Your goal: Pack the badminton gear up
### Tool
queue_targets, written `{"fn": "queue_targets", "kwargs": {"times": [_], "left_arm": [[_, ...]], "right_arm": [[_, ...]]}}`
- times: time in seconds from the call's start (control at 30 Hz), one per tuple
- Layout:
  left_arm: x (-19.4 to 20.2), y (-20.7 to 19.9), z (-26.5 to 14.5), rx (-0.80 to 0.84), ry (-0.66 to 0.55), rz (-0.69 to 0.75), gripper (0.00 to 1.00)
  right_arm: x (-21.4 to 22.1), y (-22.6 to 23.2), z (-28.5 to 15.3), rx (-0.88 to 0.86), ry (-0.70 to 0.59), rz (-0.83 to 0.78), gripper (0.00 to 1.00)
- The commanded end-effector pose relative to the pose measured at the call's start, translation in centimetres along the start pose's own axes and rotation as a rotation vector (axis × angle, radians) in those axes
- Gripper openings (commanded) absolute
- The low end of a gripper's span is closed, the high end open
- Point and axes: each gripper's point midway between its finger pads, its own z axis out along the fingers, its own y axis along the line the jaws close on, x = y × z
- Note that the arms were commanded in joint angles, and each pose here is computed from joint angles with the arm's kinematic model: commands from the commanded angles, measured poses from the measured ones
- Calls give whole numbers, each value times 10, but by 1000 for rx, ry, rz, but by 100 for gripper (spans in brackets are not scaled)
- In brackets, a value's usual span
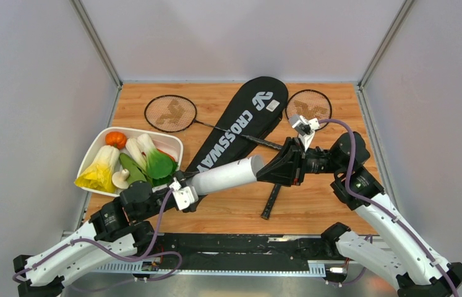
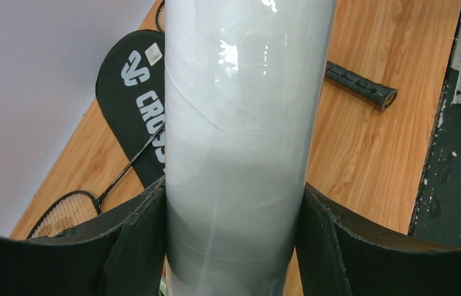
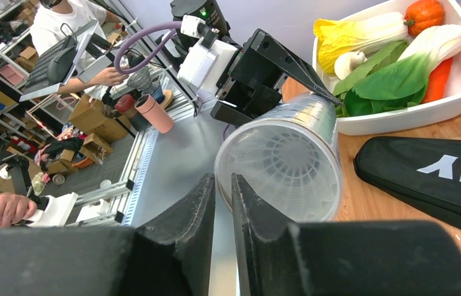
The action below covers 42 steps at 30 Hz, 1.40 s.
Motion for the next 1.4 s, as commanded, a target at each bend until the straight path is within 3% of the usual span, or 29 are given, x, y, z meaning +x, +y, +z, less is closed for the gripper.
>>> {"fn": "queue_targets", "kwargs": {"times": [0.0,0.2,0.63,1.37], "left_arm": [[-40,14,-3,-44,-151,24,56],[-39,13,-3,-42,-154,26,56],[-39,13,-4,-44,-157,30,56],[-65,21,3,-26,-188,69,56]], "right_arm": [[-16,6,0,12,-49,-29,26],[-26,5,1,41,-82,-24,31],[-52,-1,-4,150,-194,-29,31],[24,-45,15,165,-48,213,28]]}}
